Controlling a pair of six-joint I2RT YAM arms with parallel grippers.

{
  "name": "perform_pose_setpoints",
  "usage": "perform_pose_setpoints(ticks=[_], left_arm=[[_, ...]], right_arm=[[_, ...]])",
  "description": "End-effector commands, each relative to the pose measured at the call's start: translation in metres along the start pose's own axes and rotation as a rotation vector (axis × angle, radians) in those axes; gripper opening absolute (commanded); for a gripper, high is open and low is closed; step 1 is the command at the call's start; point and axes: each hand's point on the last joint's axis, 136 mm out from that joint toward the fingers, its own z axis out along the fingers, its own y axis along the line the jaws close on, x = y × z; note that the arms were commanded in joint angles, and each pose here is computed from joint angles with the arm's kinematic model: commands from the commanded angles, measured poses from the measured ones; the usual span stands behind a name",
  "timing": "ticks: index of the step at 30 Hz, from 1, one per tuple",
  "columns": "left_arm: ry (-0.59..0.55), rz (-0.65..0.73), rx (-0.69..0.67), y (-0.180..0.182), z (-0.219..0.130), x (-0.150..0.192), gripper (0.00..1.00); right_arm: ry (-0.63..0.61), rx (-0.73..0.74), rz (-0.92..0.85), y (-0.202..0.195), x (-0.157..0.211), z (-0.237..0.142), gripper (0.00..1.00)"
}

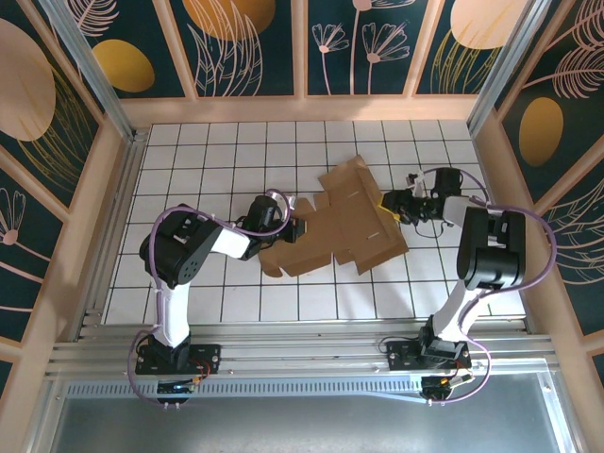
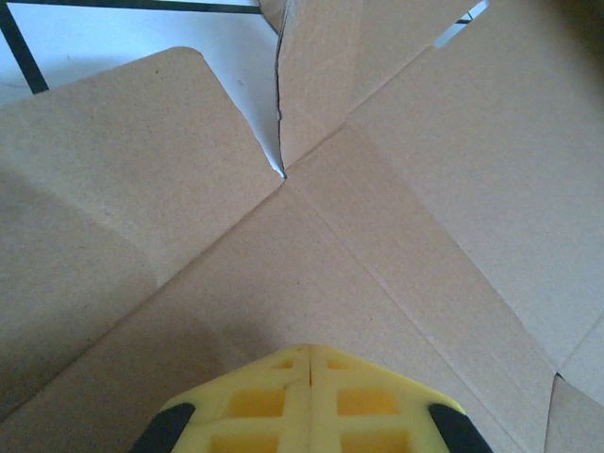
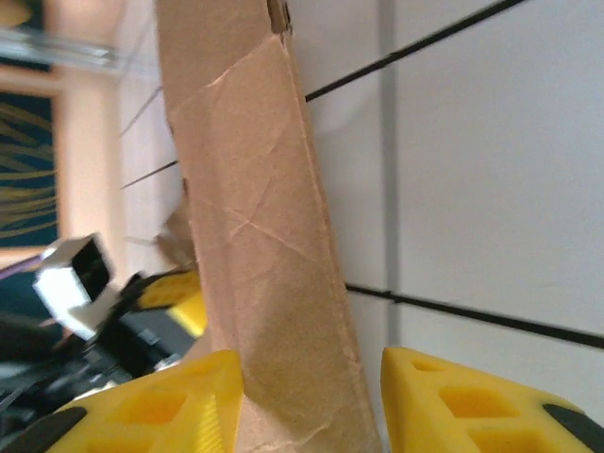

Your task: Fold the paper box

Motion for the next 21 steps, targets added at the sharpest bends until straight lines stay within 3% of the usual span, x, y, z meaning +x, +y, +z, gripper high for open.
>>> perform_pose_setpoints(ticks=[1,5,12,21], left_arm=[[0.175,-0.062,-0.052,0.022,0.005,0.062,0.00],[0.173,-0.066,-0.051,0.022,0.006,0.061,0.00],[0.160,-0.063,-0.049,0.021,0.006,0.057,0.00],[0.060,0.039,-0.041,0.010,0.008,0.020,0.16]], right_arm=[[0.025,-0.195,0.000,0.050,0.010,-0.004,0.40],[0.008,-0.272,-0.010,0.073,0.013,-0.005,0.39],[0.014,-0.267,-0.027,0.096,0.025,0.007,0.43],[0.008,-0.248,-0.033,0.111,0.036,0.024,0.37]])
